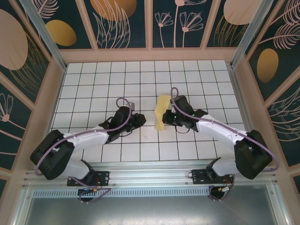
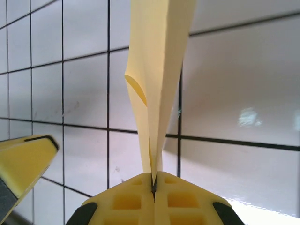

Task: Fold a paper plane with a square sheet of paper (pick it up from the middle)
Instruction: Turn over the paper at the center of the table.

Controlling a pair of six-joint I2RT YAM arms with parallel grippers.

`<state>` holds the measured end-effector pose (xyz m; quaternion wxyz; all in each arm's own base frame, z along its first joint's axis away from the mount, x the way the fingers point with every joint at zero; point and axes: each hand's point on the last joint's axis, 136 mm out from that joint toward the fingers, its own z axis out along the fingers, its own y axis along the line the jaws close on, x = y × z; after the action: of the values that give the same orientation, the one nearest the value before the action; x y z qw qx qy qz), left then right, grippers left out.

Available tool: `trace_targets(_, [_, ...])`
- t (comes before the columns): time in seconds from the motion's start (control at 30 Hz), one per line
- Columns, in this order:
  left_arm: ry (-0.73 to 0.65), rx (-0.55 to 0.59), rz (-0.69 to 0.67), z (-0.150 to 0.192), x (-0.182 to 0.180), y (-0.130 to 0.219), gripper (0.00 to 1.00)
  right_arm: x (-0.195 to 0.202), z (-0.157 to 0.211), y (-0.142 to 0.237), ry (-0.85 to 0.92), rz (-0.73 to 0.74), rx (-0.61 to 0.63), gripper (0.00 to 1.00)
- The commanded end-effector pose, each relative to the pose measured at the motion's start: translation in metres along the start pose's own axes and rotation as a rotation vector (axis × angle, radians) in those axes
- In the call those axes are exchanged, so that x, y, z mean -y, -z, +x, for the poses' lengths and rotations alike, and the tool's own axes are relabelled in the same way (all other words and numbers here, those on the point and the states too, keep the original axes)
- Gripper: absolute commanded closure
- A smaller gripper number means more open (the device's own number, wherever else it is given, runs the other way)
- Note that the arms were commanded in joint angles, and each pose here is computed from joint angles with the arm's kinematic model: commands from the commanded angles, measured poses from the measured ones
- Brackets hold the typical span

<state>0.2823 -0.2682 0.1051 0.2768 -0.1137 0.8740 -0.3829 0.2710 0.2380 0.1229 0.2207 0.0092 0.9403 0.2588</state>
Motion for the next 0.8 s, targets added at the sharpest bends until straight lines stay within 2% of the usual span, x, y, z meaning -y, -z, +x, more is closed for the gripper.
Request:
trace_targets(0.0, [0.019, 0.141, -0.116, -0.019, -0.023, 0.023, 0.81, 0.052, 0.004, 0.039, 0.131, 0.376, -0.028, 0.98])
trace_targets(0.13, [0.037, 0.254, -0.175, -0.033, -0.037, 0.051, 0.79, 0.073, -0.003, 0.071, 0.243, 0.708, -0.033, 0.98])
trace_targets(0.23, [0.064, 0.322, -0.2, -0.041, -0.045, 0.068, 0.8, 0.076, 0.0, 0.069, 0.331, 0.857, -0.082, 0.98])
trace_targets(0.33, [0.087, 0.384, -0.217, -0.048, -0.05, 0.086, 0.8, 0.069, 0.011, 0.045, 0.405, 0.91, -0.142, 0.96])
trace_targets(0.6, [0.167, 0.543, -0.233, -0.061, -0.067, 0.134, 0.81, 0.02, 0.059, -0.054, 0.474, 0.76, -0.311, 0.92])
trace_targets(0.73, [0.17, 0.563, -0.234, -0.062, -0.069, 0.146, 0.8, -0.006, 0.081, -0.093, 0.447, 0.631, -0.37, 0.85])
trace_targets(0.77, [0.167, 0.56, -0.236, -0.062, -0.069, 0.147, 0.8, -0.011, 0.083, -0.098, 0.433, 0.606, -0.371, 0.81])
